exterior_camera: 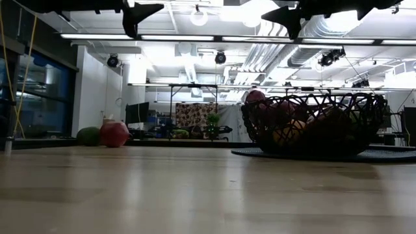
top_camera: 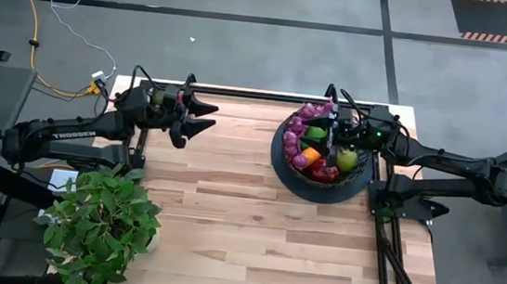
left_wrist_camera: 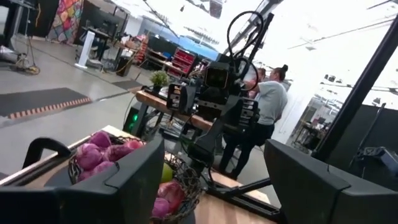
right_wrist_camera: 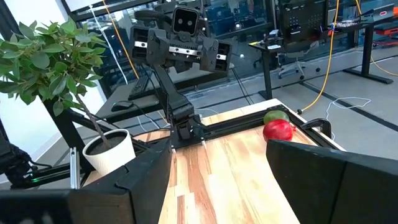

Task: Build produce basket
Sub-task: Put the red pomegranate into the black wire basket

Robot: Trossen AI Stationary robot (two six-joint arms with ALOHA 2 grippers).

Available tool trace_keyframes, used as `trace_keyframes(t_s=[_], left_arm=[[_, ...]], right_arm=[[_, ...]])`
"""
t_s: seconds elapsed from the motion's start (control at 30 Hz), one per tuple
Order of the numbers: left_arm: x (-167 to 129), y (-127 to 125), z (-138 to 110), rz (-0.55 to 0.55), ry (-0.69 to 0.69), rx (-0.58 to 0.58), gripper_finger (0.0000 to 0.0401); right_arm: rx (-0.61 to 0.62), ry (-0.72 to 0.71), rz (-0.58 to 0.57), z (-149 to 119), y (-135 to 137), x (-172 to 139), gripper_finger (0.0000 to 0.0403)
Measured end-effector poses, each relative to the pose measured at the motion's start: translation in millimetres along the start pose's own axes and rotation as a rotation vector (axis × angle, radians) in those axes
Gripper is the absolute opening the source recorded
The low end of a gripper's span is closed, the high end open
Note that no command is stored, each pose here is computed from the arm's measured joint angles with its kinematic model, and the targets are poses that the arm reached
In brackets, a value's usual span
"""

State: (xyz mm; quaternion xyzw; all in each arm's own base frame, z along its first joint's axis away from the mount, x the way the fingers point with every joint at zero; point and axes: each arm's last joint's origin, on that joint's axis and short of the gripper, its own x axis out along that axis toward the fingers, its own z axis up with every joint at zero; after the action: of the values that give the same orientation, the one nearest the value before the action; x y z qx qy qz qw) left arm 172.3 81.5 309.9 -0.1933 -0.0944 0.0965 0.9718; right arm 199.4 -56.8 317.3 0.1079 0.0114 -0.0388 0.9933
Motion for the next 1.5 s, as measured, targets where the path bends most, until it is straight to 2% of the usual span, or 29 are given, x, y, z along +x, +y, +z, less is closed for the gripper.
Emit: trace_keyframes(t_s=[0.13, 0.27, 0.37, 0.5, 0.67, 0.83, 0.9, 1.03, 1.2, 1.3, 1.5], left_arm=[[-1, 4, -4, 0.023, 0.051, -0.021, 0.0295], [-1, 9, -5, 0.064, 0.143, -0.058, 0.0355], [-2, 8, 0, 0.108, 0.209, -0.028, 0.0392], [-3, 9, 2, 0.153, 0.222, 0.01, 0.0386], [-6, 7, 3, 0.175, 0.22, -0.064, 0.0385], [-4, 20, -5, 0.409, 0.208, -0.188, 0.0385], [-3, 29, -6, 0.508, 0.26, -0.234, 0.0385], [4, 46, 8, 0.679, 0.382, -0.272, 0.0386], [5, 79, 4, 1.011, 0.624, -0.234, 0.0386], [-2, 100, -11, 1.206, 0.758, -0.218, 0.0386], [1, 131, -29, 1.385, 0.857, -0.185, 0.0386]], right_arm=[[0.0, 0.0, 0.0, 0, 0, 0, 0.0255], [0.0, 0.0, 0.0, 0, 0, 0, 0.0255], [0.0, 0.0, 0.0, 0, 0, 0, 0.0255], [0.0, 0.0, 0.0, 0, 0, 0, 0.0255], [0.0, 0.0, 0.0, 0, 0, 0, 0.0255], [0.0, 0.0, -0.001, 0, 0, 0, 0.0255], [0.0, -0.001, -0.001, 0, 0, 0, 0.0255], [0.0, -0.001, -0.002, 0, 0, 0, 0.0255], [0.0, 0.002, -0.005, 0, -1, 0, 0.0255], [0.0, 0.002, -0.005, 0, -1, 0, 0.0255], [-0.004, 0.007, -0.006, 0, -1, 0, 0.0255]])
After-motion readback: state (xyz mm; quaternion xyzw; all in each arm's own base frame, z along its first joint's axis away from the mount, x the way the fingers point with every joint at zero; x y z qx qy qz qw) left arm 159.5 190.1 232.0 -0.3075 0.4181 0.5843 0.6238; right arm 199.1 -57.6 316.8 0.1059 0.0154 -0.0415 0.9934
